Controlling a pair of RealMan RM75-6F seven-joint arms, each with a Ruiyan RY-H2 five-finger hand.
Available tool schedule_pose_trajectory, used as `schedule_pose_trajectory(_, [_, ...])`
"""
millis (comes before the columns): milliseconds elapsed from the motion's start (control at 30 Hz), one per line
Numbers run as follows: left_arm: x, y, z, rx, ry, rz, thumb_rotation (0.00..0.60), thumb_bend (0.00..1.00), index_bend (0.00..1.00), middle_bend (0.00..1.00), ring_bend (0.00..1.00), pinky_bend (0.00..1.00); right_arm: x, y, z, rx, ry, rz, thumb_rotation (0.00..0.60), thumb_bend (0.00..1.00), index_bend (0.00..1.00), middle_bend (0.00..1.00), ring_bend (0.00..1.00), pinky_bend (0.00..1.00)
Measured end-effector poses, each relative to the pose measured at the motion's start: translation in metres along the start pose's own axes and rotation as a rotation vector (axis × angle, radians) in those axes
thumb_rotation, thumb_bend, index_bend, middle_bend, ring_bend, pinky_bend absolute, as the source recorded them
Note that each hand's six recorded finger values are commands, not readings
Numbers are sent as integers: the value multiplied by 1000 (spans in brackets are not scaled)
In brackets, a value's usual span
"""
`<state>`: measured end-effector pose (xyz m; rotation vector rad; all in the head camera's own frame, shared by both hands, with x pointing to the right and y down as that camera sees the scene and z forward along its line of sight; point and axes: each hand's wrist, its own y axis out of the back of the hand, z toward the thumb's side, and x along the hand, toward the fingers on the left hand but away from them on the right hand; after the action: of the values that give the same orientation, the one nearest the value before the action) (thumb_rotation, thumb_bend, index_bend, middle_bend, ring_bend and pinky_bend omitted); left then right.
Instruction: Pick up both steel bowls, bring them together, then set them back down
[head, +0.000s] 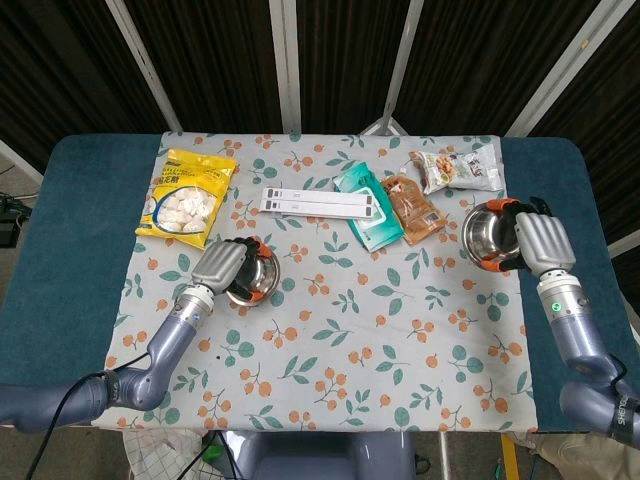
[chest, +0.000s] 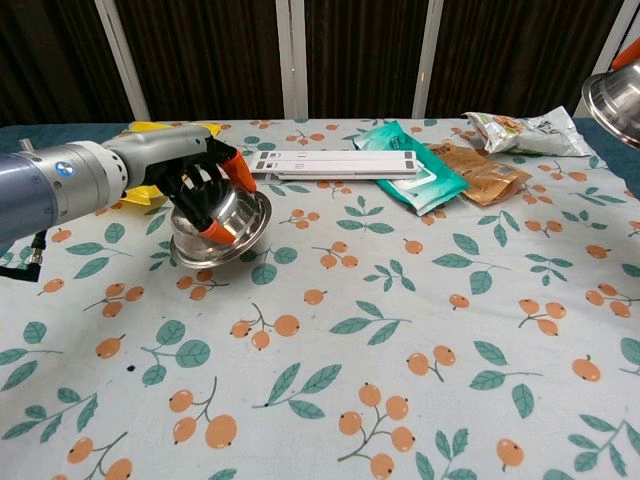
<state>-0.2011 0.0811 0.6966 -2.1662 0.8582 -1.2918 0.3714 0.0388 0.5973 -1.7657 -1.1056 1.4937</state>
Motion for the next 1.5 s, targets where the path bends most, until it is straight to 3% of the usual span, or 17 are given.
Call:
schedule_pose_trajectory(200, [-4,15,6,-347,-37,30,600,20,467,360,274,435,-4,7,8,-121,32,-38,600,124,375,328,377,87])
schedule_pose_trajectory(433, [-11,44,16,-776,-161,111,600,18,452,326,244,435,-8,8,28,-419,104,-17,600,124,385,327,377,87])
schedule_pose_trajectory(567, [-17,67,17,-919,-261,202,600,17,434,279,206,420,-10,7,43,-609,150,28,600,124,392,328,377,87])
schedule_pose_trajectory(733, [-22,87,10,-967,-355,317,600,14,432,267,202,418,-11,6,63,-847,209,100,600,124,392,328,377,87])
schedule_pose_trajectory(933, [-19,79,13,-986,-395,333,600,13,432,258,192,414,-9,2,95,-1042,304,206,600,123,393,328,377,87])
schedule_pose_trajectory(1167, [-13,59,28,-1000,-428,304,600,11,432,245,192,414,-7,-11,143,-1127,407,307,600,124,395,328,377,87])
schedule_pose_trajectory(1500, [-14,54,47,-1051,-498,352,600,9,428,219,178,406,-3,-35,166,-1112,419,354,600,124,396,328,377,87])
